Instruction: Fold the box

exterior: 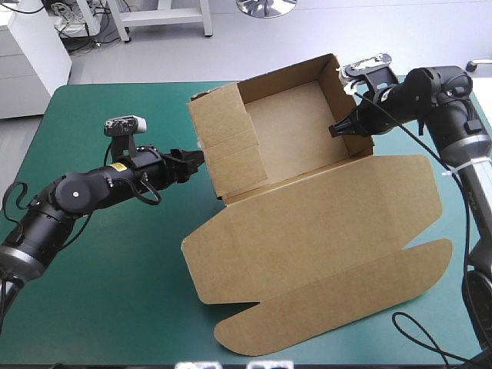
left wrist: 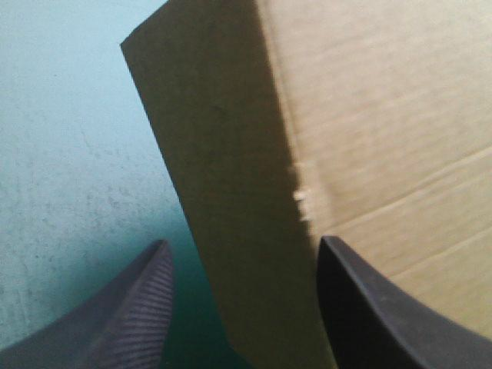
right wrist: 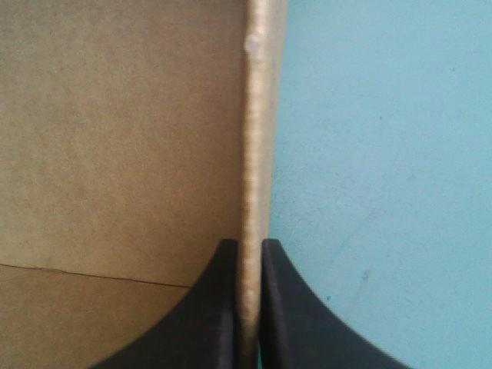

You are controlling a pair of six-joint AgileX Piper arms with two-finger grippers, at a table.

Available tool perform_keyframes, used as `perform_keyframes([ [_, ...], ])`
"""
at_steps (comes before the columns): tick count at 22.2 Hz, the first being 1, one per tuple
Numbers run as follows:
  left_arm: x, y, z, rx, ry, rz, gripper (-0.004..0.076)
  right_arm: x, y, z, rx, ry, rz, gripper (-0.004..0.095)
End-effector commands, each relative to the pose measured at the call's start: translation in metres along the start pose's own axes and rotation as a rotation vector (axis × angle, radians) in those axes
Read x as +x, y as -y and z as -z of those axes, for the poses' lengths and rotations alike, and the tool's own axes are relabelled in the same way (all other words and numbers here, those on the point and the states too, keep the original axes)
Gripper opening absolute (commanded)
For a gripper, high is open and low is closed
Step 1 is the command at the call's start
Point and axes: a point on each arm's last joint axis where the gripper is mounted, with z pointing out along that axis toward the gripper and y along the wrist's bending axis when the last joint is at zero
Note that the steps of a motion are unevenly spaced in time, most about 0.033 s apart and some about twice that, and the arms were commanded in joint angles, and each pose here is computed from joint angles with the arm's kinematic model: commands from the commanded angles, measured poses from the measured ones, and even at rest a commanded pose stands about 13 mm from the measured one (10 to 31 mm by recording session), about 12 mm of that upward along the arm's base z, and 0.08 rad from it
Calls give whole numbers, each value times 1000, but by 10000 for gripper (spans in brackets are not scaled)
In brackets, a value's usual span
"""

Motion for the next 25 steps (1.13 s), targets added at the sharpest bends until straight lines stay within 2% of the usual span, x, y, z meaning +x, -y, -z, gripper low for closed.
perform_keyframes([
  [1,-16,13,13,52,108,53,418,-9,-2,27,17,119,-3,-12],
  [12,-18,10,9,40,133,68,417,-13,-19,26,-16,136,24,-12],
  [15,-14,8,1,43,85,85,414,-16,-31,25,-14,150,43,-12],
  [20,-22,12,4,54,88,100,305,-20,-47,34,29,199,76,-11],
  [25,-27,12,3,27,82,102,272,-22,-54,51,32,267,67,-11],
])
